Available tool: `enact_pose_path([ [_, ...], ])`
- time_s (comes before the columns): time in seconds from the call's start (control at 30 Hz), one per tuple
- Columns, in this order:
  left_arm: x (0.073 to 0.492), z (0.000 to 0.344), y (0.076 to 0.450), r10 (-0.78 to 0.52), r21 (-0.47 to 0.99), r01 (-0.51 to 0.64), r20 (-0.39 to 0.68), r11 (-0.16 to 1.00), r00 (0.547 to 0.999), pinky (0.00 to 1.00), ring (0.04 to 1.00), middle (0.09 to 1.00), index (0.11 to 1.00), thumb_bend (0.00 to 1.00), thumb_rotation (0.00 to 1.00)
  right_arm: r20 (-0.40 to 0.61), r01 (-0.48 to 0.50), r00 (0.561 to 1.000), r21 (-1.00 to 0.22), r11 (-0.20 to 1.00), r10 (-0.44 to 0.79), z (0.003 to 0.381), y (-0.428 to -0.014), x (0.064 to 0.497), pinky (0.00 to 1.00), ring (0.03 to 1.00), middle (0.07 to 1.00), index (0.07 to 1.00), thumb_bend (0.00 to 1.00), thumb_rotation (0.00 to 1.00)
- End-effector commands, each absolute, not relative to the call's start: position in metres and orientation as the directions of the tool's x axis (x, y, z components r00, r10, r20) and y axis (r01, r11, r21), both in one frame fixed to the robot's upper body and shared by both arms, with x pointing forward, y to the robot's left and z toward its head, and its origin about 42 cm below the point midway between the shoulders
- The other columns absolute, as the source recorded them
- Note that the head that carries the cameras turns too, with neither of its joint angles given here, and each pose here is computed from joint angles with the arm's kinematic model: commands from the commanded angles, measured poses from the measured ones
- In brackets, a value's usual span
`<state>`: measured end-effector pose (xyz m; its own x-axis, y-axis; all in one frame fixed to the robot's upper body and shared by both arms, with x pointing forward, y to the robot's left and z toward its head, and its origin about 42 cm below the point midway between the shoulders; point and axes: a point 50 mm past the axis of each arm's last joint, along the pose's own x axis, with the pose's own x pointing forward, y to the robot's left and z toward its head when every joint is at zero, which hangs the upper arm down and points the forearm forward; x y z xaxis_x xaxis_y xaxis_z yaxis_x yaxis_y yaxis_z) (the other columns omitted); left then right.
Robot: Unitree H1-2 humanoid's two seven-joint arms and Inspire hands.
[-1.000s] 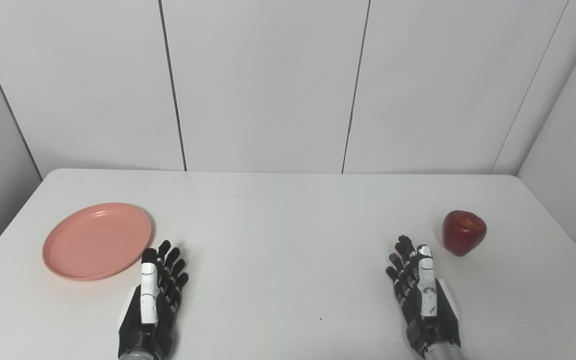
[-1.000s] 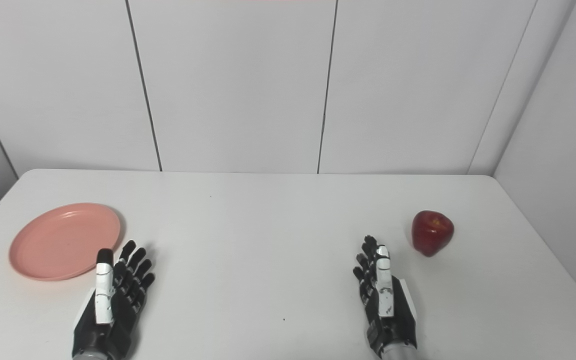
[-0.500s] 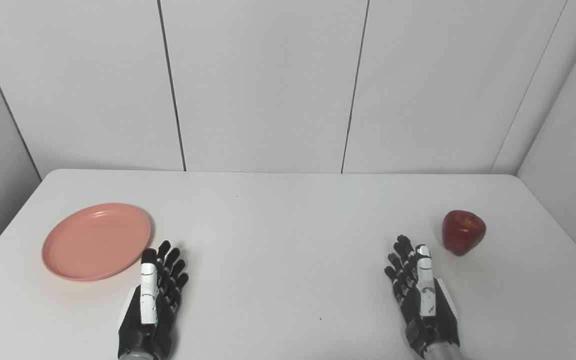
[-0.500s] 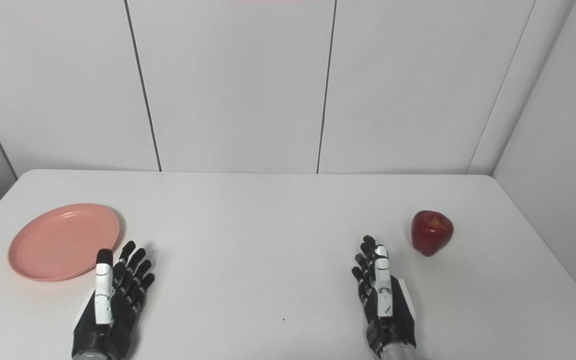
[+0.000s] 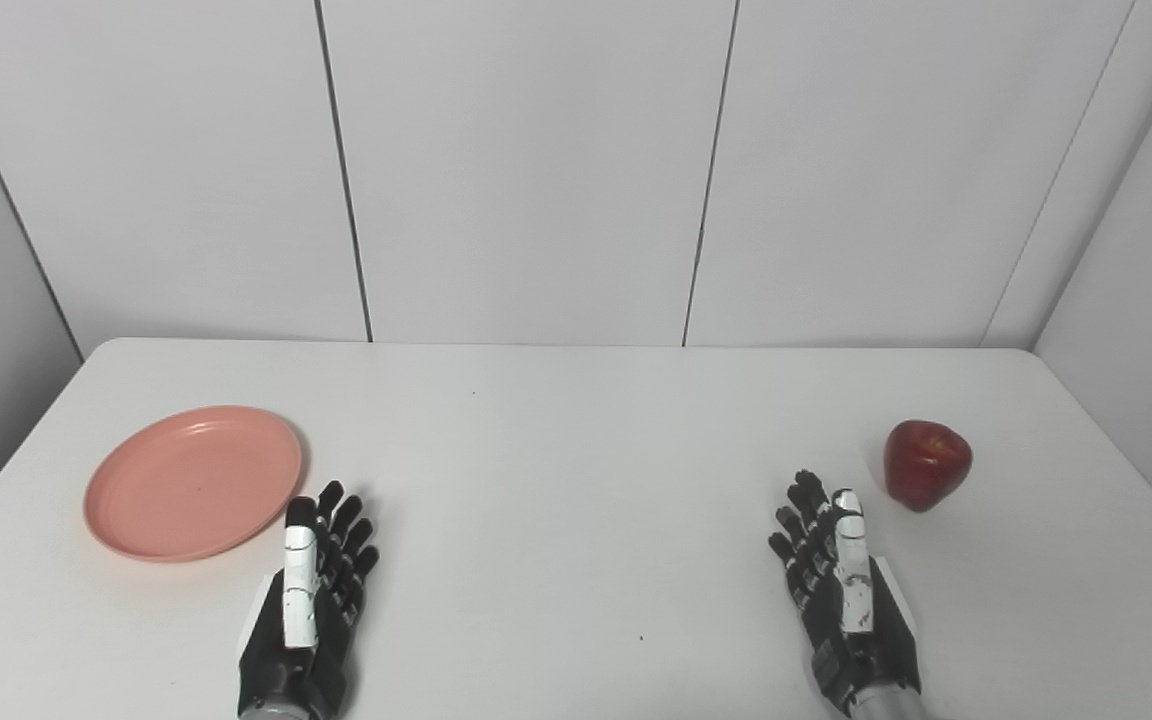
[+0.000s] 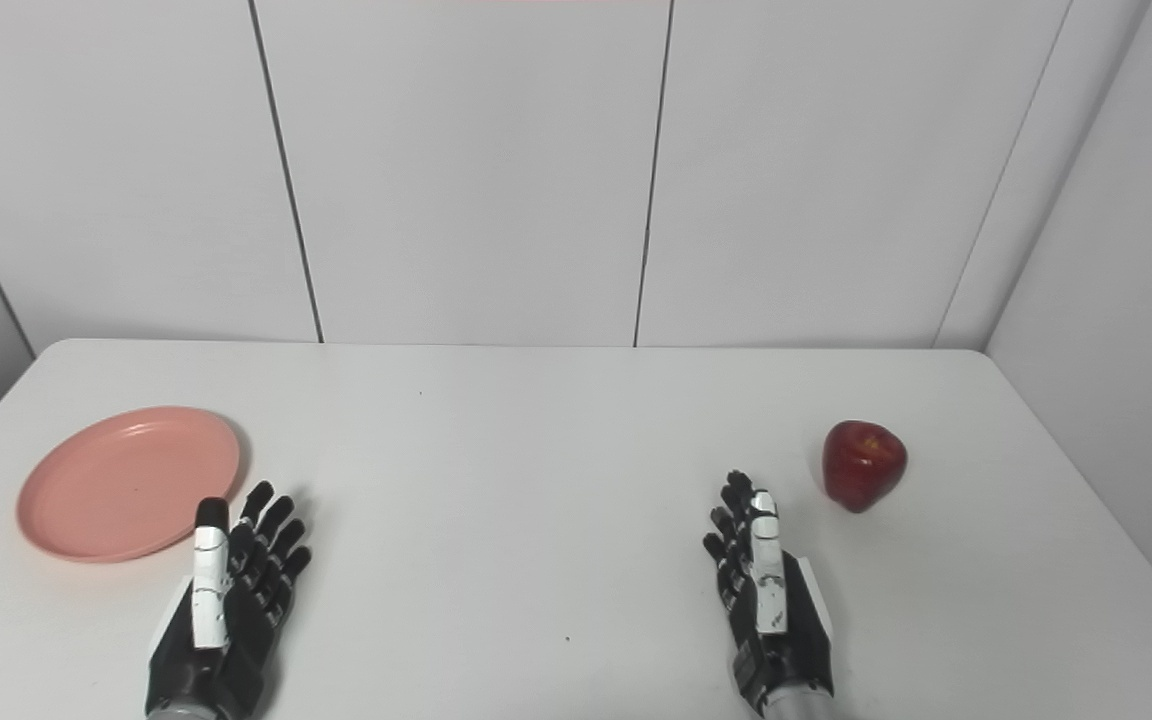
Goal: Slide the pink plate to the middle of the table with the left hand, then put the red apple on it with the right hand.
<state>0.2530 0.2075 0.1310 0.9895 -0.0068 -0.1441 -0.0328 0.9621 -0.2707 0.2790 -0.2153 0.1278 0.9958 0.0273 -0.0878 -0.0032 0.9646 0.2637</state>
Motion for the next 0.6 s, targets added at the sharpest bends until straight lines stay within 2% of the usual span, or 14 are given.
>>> enact_pose_path([
  [0.0,0.2384,0.1275,0.2149,-0.003,-0.248,-0.038,-0.165,0.968,0.986,1.0,1.0,1.0,1.0,0.76,1.0,-0.091,-0.024,0.995,0.273,0.962,0.051,0.1335,-0.212,0.2816,1.0,1.0,1.0,0.966,0.85,1.0],
  [0.57,0.2389,0.1263,0.2109,-0.016,-0.25,-0.026,-0.167,0.968,0.986,1.0,1.0,1.0,1.0,0.75,1.0,-0.091,-0.03,0.994,0.269,0.963,0.057,0.1323,-0.2161,0.2815,1.0,1.0,1.0,0.978,0.85,1.0],
])
